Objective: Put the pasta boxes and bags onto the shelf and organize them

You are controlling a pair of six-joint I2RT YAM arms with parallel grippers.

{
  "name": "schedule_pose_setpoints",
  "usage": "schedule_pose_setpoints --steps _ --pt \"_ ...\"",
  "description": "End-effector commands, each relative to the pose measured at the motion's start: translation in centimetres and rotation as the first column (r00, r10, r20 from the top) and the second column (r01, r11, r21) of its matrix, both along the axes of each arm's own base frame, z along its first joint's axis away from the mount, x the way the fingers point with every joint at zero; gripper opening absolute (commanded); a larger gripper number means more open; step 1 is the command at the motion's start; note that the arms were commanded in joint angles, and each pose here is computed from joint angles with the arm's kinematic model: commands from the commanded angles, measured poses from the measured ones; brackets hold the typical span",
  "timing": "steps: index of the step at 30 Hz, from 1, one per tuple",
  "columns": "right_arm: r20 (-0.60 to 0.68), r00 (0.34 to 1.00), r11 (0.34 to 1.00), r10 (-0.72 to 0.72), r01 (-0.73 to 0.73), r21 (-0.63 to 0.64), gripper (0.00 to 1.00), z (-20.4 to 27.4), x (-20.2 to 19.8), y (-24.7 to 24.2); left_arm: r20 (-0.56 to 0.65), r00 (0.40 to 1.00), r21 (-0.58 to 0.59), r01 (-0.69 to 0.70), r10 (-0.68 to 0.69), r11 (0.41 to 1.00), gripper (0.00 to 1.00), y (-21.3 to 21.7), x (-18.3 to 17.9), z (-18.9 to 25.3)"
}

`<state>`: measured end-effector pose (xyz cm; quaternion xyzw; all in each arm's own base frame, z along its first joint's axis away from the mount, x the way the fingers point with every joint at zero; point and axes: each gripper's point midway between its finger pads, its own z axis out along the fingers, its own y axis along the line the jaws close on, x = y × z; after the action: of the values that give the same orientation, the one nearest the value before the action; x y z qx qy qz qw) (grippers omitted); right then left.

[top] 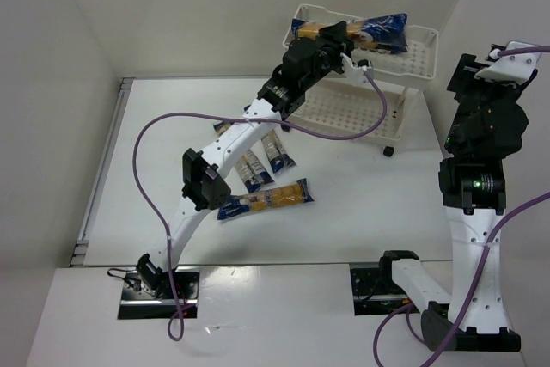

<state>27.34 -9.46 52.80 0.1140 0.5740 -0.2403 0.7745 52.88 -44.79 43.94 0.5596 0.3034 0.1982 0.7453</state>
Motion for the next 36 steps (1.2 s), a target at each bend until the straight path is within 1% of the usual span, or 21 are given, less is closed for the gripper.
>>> schedule_pose_setpoints --steps 1,4,6,8,11,12,13,14,17,18,20,21,22,25,26,27,31,32,34,36 --pt "0.004 1.000 1.000 0.028 -0.028 0.013 0.66 -0.3 0.0 0.3 0.184 0.983 -0.213 0.039 0.001 0.976 0.46 2.1 -2.8 9.2" --pt "-0.001 0.999 0.999 0.041 -0.041 0.017 0.66 -0.5 0.1 0.5 0.163 0.987 -0.221 0.045 -0.008 0.974 0.54 1.9 -2.6 8.7" --pt "-0.010 0.999 0.999 0.041 -0.041 0.018 0.66 -0.7 0.2 0.5 0.133 0.991 -0.232 0.040 -0.009 0.972 0.54 1.9 -2.4 8.3" --pt "-0.011 0.999 0.999 0.051 -0.051 0.015 0.66 -0.7 0.3 0.7 0.113 0.994 -0.239 0.034 -0.007 0.970 0.52 2.1 -1.8 7.6" --pt "-0.020 0.998 0.998 0.061 -0.061 0.012 0.67 -0.8 0.4 0.9 0.086 0.996 -0.266 0.045 -0.023 0.963 0.52 2.0 -1.7 7.5" --pt "-0.020 0.997 0.998 0.070 -0.069 0.010 0.67 -0.8 0.5 1.0 0.066 0.998 -0.261 0.035 -0.018 0.965 0.53 2.2 -1.0 6.6" --pt "-0.016 0.997 0.997 0.072 -0.072 0.017 0.69 -0.8 0.5 1.1 0.058 0.998 -0.268 0.038 -0.023 0.963 0.56 2.1 -1.0 6.6" --pt "-0.016 0.997 0.997 0.072 -0.072 0.017 0.70 -0.8 0.5 1.1 0.058 0.998 -0.268 0.038 -0.023 0.963 0.62 2.1 -1.0 6.6" --pt "-0.035 0.996 0.997 0.081 -0.081 0.017 0.70 -1.4 0.8 1.2 0.036 0.999 -0.278 0.042 -0.033 0.960 0.72 2.4 -0.7 6.3" --pt "-0.031 0.995 0.996 0.093 -0.092 0.022 0.70 -1.4 0.8 1.4 0.029 0.999 -0.272 0.040 -0.033 0.961 0.78 2.1 -0.4 5.7" --pt "-0.040 0.995 0.996 0.093 -0.092 0.023 0.70 -1.6 0.9 1.4 0.024 0.998 -0.289 0.056 -0.052 0.956 0.84 2.0 -0.7 6.0" --pt "-0.041 0.994 0.995 0.103 -0.102 0.020 0.70 -1.6 0.9 1.5 0.007 0.999 -0.294 0.049 -0.049 0.955 0.87 2.3 0.0 5.4" --pt "-0.041 0.994 0.995 0.103 -0.102 0.020 0.70 -1.6 0.9 1.5 0.011 0.999 -0.307 0.053 -0.052 0.950 0.91 2.4 -0.2 5.9" --pt "-0.046 0.992 0.993 0.114 -0.113 0.027 0.70 -1.8 1.0 1.7 -0.028 0.998 -0.335 0.039 -0.051 0.941 0.96 2.7 0.6 5.1" --pt "-0.046 0.992 0.993 0.114 -0.113 0.027 0.70 -1.8 1.0 1.7 -0.031 0.998 -0.366 0.035 -0.050 0.930 0.98 3.1 0.5 5.7" --pt "-0.066 0.990 0.992 0.123 -0.121 0.028 0.70 -2.5 1.3 1.9 -0.033 0.999 -0.370 0.026 -0.041 0.929 0.98 3.2 0.5 5.7" --pt "-0.071 0.988 0.991 0.134 -0.132 0.035 0.70 -2.7 1.7 2.0 -0.031 0.998 -0.395 0.036 -0.052 0.918 0.99 3.4 0.2 6.5" --pt "-0.080 0.986 0.989 0.144 -0.142 0.034 0.70 -2.9 1.8 2.2 -0.029 0.998 -0.411 0.041 -0.058 0.911 0.99 3.7 -0.2 7.3" --pt "-0.076 0.985 0.987 0.156 -0.154 0.041 0.71 -2.9 1.9 2.4 -0.019 0.998 -0.483 0.047 -0.064 0.874 0.99 4.9 -1.2 9.8" --pt "-0.076 0.980 0.983 0.182 -0.180 0.034 0.73 -2.6 1.9 2.9 0.022 0.997 -0.550 0.075 -0.076 0.832 0.99 6.4 -2.8 13.1"
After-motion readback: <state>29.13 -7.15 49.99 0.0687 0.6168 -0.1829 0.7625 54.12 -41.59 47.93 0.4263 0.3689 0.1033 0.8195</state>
